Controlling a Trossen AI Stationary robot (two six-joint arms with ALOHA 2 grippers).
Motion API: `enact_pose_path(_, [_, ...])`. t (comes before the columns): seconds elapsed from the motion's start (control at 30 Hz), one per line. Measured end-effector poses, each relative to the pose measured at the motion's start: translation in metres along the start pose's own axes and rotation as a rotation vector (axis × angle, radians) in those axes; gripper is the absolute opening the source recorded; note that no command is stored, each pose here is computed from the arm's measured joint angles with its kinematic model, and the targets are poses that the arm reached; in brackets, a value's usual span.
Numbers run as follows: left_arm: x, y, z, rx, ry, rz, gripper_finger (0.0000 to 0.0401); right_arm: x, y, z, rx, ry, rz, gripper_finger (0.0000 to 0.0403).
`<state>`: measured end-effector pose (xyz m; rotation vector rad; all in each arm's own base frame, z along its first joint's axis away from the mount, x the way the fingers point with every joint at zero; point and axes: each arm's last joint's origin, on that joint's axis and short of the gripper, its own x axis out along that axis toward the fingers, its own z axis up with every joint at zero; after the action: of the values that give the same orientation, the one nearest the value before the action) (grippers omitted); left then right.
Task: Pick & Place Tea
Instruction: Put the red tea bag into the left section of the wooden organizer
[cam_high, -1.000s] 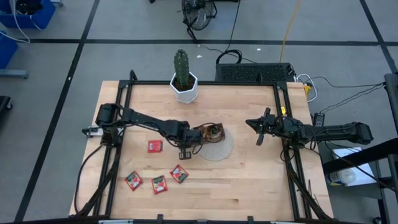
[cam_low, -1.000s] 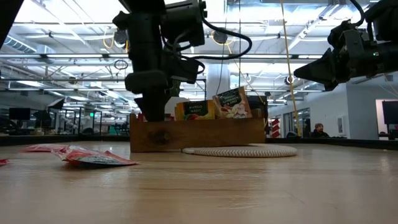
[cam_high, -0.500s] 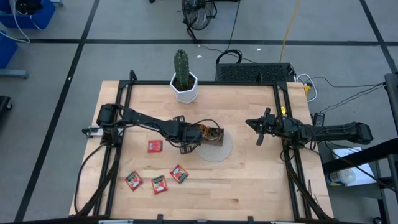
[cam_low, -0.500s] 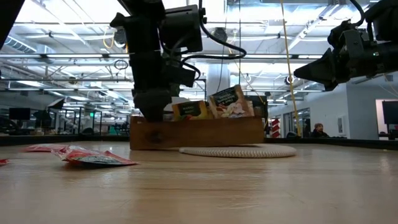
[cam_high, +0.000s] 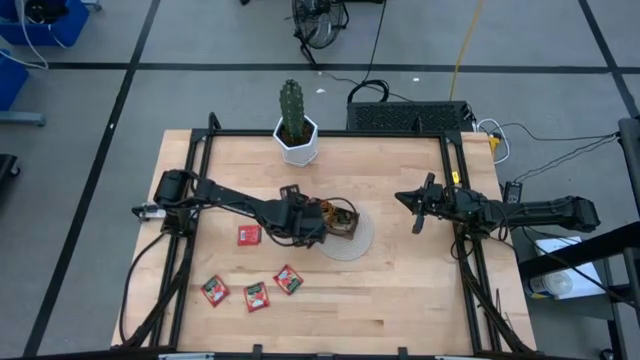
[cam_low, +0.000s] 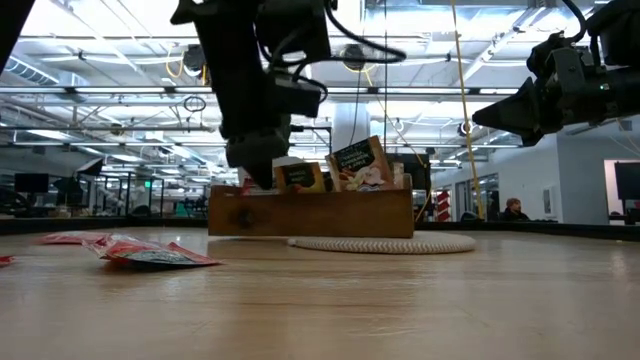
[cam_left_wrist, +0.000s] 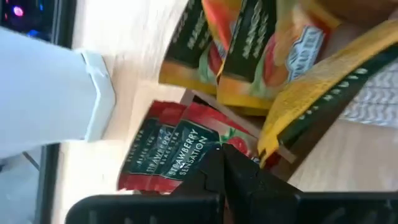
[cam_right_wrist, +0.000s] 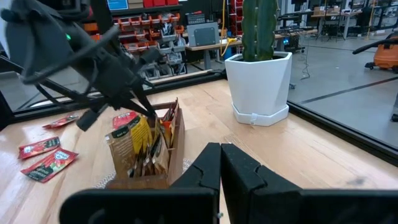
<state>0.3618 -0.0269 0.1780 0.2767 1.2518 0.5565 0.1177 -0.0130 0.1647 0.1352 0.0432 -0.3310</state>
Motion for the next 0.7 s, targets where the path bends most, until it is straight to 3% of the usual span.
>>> enact_pose_path(0.27, [-0.026,0.012,-0.001,0.137,0.136,0.037,0.0004,0.000,0.000,0.000,0.000,0.000,0.000,0.0000])
enact_pose_path(0.4, [-0.026,0.021,0.002,0.232,0.170,-0.136,0.0004,0.000,0.000,0.000,0.000,0.000,0.000,0.0000])
enact_pose_path(0.47, [-0.021,0.026,0.003,0.278,0.165,-0.171,0.0003,0.000,0.000,0.000,0.000,0.000,0.000,0.0000])
enact_pose_path(0.7, [0.002,0.039,0.005,0.327,0.149,-0.395,0.0002,0.000,0.000,0.000,0.000,0.000,0.000,0.0000])
